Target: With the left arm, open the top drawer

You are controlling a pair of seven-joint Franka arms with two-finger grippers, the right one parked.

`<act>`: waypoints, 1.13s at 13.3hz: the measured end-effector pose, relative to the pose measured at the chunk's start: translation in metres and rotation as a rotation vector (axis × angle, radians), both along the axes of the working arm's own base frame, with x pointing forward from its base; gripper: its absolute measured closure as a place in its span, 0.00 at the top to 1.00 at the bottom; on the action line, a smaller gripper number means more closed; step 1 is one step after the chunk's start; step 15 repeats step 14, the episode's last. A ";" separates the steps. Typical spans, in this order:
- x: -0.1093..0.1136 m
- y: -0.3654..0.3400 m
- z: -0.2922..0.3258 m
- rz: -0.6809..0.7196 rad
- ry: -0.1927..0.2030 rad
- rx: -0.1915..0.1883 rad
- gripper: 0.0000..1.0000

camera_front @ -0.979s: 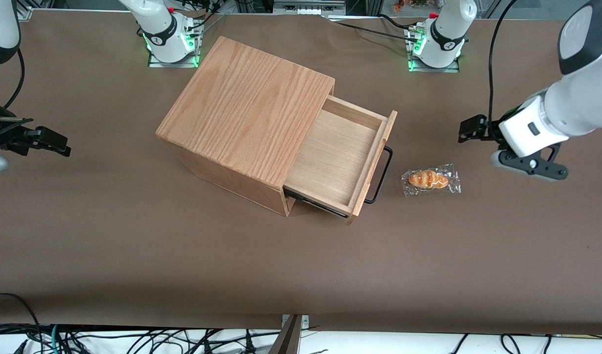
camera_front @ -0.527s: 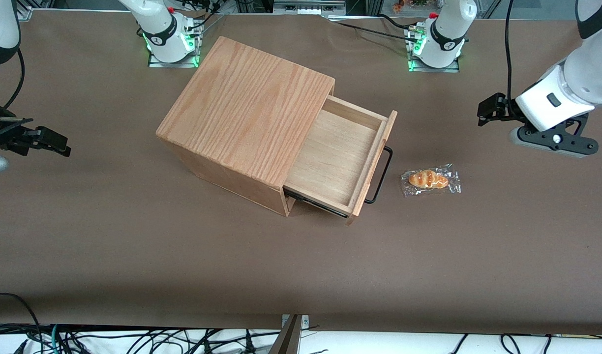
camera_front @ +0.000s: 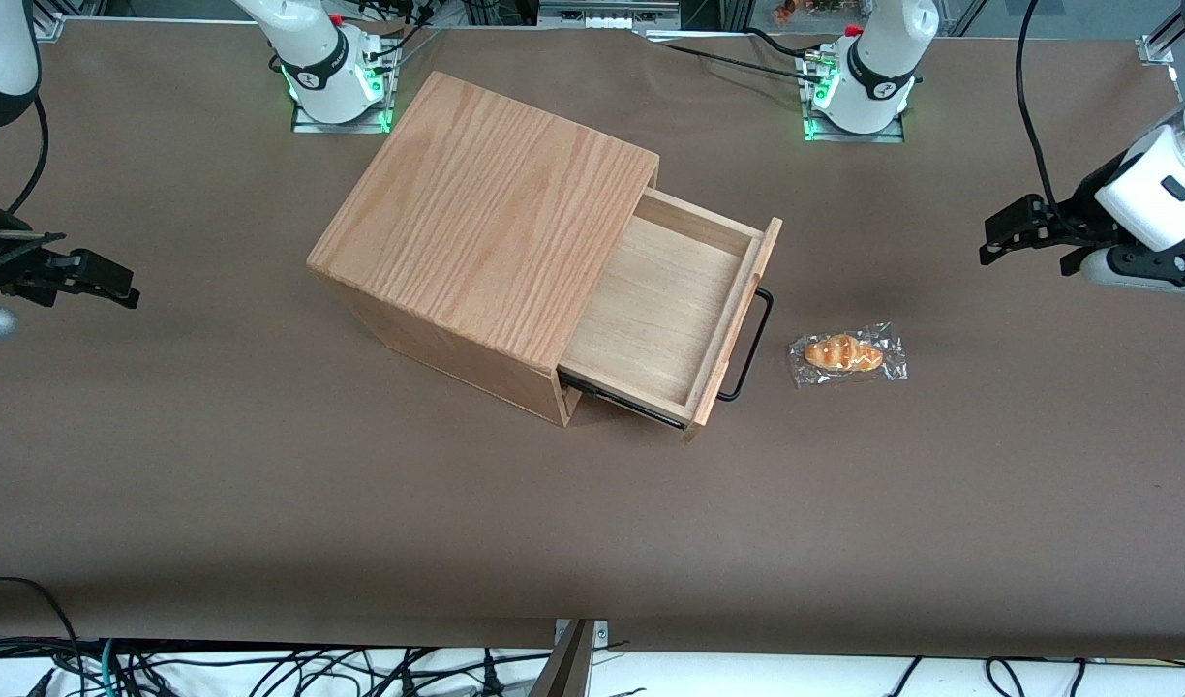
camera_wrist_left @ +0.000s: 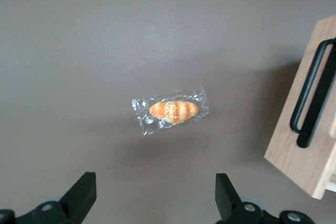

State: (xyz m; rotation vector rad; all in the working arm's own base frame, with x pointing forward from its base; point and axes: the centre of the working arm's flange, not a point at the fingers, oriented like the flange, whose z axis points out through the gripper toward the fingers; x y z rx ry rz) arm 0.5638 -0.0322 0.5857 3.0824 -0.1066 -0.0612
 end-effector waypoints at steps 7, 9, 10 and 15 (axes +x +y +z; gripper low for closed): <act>-0.004 -0.006 -0.003 -0.016 0.001 0.030 1.00; -0.004 -0.004 -0.004 -0.016 0.002 0.038 1.00; -0.004 -0.005 -0.004 -0.018 0.002 0.041 1.00; -0.004 -0.011 -0.004 -0.030 0.002 0.047 1.00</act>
